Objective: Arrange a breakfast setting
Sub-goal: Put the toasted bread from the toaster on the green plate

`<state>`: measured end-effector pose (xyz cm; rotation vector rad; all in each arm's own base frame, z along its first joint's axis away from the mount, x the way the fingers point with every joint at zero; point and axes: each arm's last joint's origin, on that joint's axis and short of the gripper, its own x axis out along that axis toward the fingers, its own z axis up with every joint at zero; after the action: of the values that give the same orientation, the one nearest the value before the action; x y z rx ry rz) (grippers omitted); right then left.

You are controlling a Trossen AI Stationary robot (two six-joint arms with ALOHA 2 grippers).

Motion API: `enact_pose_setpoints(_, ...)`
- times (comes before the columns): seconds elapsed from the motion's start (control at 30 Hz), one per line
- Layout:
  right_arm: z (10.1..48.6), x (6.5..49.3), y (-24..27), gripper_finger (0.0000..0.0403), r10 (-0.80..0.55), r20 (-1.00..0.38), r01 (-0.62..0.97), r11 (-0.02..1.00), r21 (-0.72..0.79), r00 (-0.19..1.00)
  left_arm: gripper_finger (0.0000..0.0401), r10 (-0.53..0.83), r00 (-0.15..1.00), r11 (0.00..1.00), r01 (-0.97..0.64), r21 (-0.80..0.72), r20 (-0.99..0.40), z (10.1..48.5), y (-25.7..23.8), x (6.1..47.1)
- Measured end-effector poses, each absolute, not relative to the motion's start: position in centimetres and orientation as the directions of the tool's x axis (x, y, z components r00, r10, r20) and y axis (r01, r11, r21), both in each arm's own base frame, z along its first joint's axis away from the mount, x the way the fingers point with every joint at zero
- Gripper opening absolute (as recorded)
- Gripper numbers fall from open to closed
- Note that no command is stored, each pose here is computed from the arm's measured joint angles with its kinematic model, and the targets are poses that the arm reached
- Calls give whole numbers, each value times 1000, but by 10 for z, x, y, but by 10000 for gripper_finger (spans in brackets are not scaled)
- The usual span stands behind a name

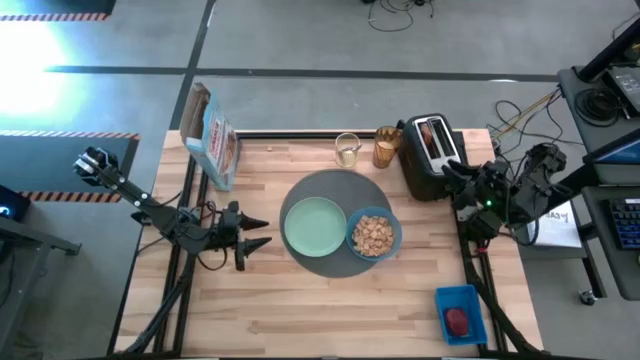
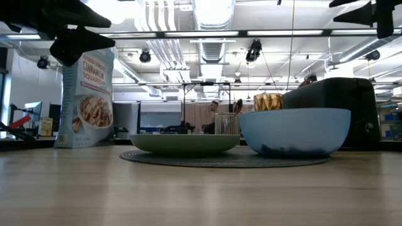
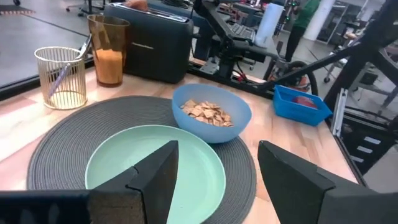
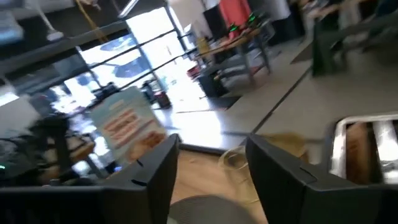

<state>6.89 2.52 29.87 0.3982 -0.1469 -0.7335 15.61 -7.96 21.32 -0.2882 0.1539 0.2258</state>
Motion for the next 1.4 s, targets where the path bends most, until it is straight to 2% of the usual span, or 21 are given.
enact_pose_setpoints(0.1, 298, 73, 25, 191, -678, -12, 606, 648, 461, 735, 205, 197, 963, 936, -241, -258, -183, 213, -80, 157)
enact_pose_setpoints(0.4, 295, 88, 22, 189, -780, -21, 752, 594, 286, 625, 205, 194, 968, 949, -226, -219, -157, 220, -81, 159)
enact_pose_setpoints(0.6, 298, 95, 13, 189, -731, -53, 711, 641, 290, 680, 205, 193, 971, 959, -216, -183, -138, 230, -83, 162)
enact_pose_setpoints(0.77, 293, 106, 6, 189, -731, -96, 727, 640, 247, 676, 205, 195, 971, 962, -217, -164, -142, 230, -84, 163)
enact_pose_setpoints(0.93, 286, 122, -2, 189, -780, -143, 791, 586, 178, 610, 205, 196, 970, 961, -219, -169, -142, 230, -84, 163)
enact_pose_setpoints(1.1, 285, 129, -14, 189, -761, -194, 785, 588, 198, 619, 205, 196, 970, 961, -219, -170, -142, 230, -84, 163)
enact_pose_setpoints(1.3, 283, 131, -30, 189, -783, -227, 814, 540, 217, 580, 205, 196, 970, 961, -219, -169, -143, 230, -84, 163)
enact_pose_setpoints(1.4, 279, 136, -38, 189, -756, -273, 804, 557, 210, 595, 205, 197, 970, 962, -220, -162, -144, 230, -84, 162)
